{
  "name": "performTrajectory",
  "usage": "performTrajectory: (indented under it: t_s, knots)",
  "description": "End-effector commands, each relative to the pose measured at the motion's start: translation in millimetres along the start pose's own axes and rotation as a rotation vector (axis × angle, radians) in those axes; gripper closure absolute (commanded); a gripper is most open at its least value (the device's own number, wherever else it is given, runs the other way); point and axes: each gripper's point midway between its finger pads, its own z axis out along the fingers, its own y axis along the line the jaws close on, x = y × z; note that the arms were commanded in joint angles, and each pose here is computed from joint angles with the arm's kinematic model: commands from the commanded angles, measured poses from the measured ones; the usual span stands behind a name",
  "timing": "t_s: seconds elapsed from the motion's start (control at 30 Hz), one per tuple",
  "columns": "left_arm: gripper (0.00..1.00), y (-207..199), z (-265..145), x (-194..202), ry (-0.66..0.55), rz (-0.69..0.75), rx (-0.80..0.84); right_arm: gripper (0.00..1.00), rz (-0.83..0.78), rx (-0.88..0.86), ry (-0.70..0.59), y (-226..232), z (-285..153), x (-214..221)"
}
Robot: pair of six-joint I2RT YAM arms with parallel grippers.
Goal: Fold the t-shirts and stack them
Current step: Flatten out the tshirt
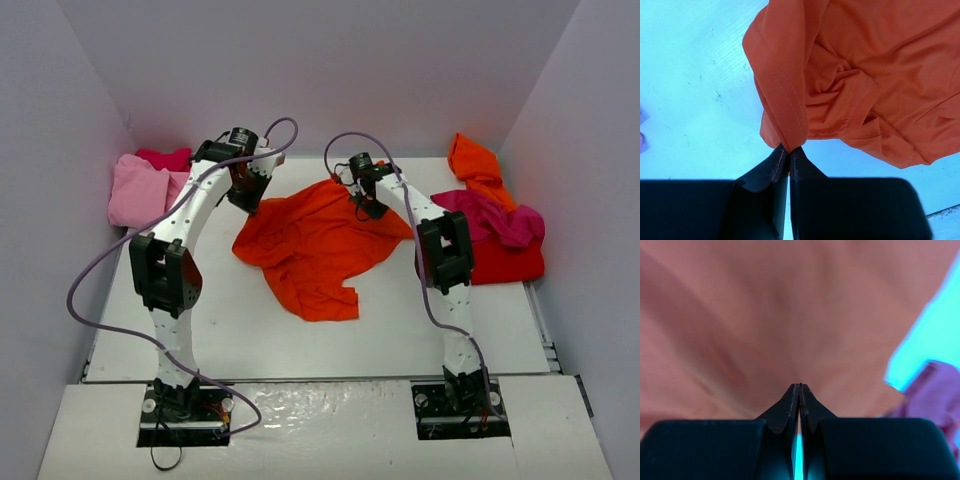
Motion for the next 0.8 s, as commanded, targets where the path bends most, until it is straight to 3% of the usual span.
performTrajectory:
  t_s: [0.0, 0.2, 0.33, 0.43, 0.57, 0.77]
  knots:
    - [1.00, 7.0, -35.8, -12.6, -0.098, 0.015, -0.046, 1.00, -0.054, -0.039, 0.112, 11.4, 22.1, 22.0]
    - [1.00, 3.9, -36.8, -10.7, -0.102, 0.016, -0.030, 1.00, -0.095, -0.139, 0.240, 42.2, 30.5, 61.4]
    - [1.00, 2.3, -39.3, -8.9, -0.102, 0.027, -0.019, 0.98, -0.214, -0.330, 0.335, 90.8, -4.9, 103.6]
    - [1.00, 2.3, -41.6, -8.0, -0.102, 0.039, -0.020, 0.96, -0.402, -0.477, 0.371, 147.0, -47.2, 138.2]
    - [1.00, 4.6, -41.4, -6.8, -0.094, 0.051, -0.027, 0.97, -0.532, -0.503, 0.346, 192.7, -85.6, 147.8]
    - [1.00, 9.0, -45.0, -0.3, -0.079, 0.082, -0.050, 0.94, -0.577, -0.592, 0.180, 235.9, -123.8, 104.7]
